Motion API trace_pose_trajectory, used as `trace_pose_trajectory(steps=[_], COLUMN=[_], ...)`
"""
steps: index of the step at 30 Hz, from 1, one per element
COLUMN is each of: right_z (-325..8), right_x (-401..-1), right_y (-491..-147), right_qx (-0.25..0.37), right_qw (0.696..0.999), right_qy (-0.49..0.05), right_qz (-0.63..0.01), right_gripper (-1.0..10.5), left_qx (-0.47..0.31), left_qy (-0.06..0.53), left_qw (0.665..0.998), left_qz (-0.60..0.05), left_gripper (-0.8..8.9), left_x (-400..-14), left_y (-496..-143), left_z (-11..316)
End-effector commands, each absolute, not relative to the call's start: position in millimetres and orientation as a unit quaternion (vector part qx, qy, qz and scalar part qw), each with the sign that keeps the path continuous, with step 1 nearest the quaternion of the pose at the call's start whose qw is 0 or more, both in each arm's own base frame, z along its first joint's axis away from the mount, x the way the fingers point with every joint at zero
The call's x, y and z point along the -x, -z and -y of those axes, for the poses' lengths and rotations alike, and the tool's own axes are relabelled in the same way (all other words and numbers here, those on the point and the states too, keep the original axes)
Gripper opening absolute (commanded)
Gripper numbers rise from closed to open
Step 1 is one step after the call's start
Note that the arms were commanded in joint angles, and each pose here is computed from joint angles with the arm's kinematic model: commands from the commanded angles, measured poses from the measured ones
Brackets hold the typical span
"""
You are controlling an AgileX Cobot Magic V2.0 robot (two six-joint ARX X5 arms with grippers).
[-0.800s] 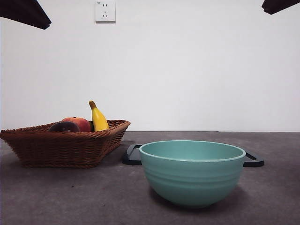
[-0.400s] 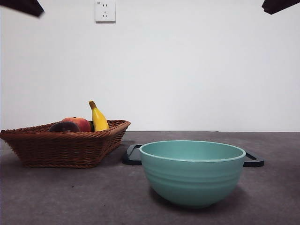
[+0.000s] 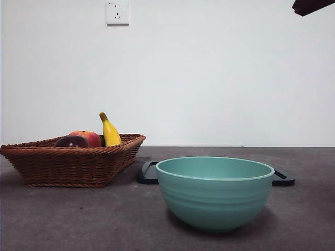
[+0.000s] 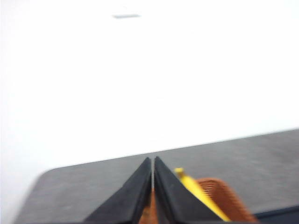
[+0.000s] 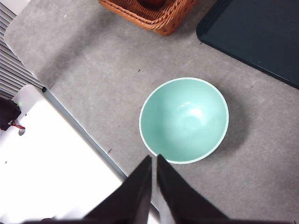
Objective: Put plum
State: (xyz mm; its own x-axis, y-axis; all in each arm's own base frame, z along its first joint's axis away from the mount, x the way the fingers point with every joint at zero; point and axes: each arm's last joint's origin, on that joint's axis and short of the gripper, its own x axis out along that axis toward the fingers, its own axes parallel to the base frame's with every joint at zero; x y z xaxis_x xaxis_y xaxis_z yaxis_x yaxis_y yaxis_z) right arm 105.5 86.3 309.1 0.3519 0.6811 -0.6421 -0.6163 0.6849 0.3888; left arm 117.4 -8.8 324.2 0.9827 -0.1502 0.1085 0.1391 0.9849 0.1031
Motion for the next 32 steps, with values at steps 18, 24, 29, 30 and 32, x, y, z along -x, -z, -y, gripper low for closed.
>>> trace_pose_trajectory(steps=[18, 24, 29, 30, 32], right_z=[-88, -88, -88, -88, -88], right_x=[-106, -106, -106, -106, -106], right_y=[-314, -314, -314, -314, -314], right_qx=[-0.035, -0.035, -0.035, -0.035, -0.035], right_qw=[0.822, 0.822, 0.822, 0.822, 0.822], right_qy=[-0.404, -0.404, -0.404, -0.404, -0.404], right_qz=[-0.399, -0.399, -0.399, -0.399, -0.399], right_gripper=[0.1, 0.1, 0.1, 0.1, 0.1], left_qx=[-0.069, -0.068, -0.060, -0.059, -0.058], left_qy=[-0.008, -0.006, -0.005, -0.005, -0.004], left_qw=[0.998, 0.998, 0.998, 0.998, 0.997], left_qz=[0.010, -0.014, -0.029, -0.037, -0.052], left_gripper=[0.07, 0.07, 0.07, 0.07, 0.07], left_x=[-94, -95, -97, -97, -97], left_y=[-195, -177, -161, -159, -156], left_z=[-2, -2, -2, -2, -2])
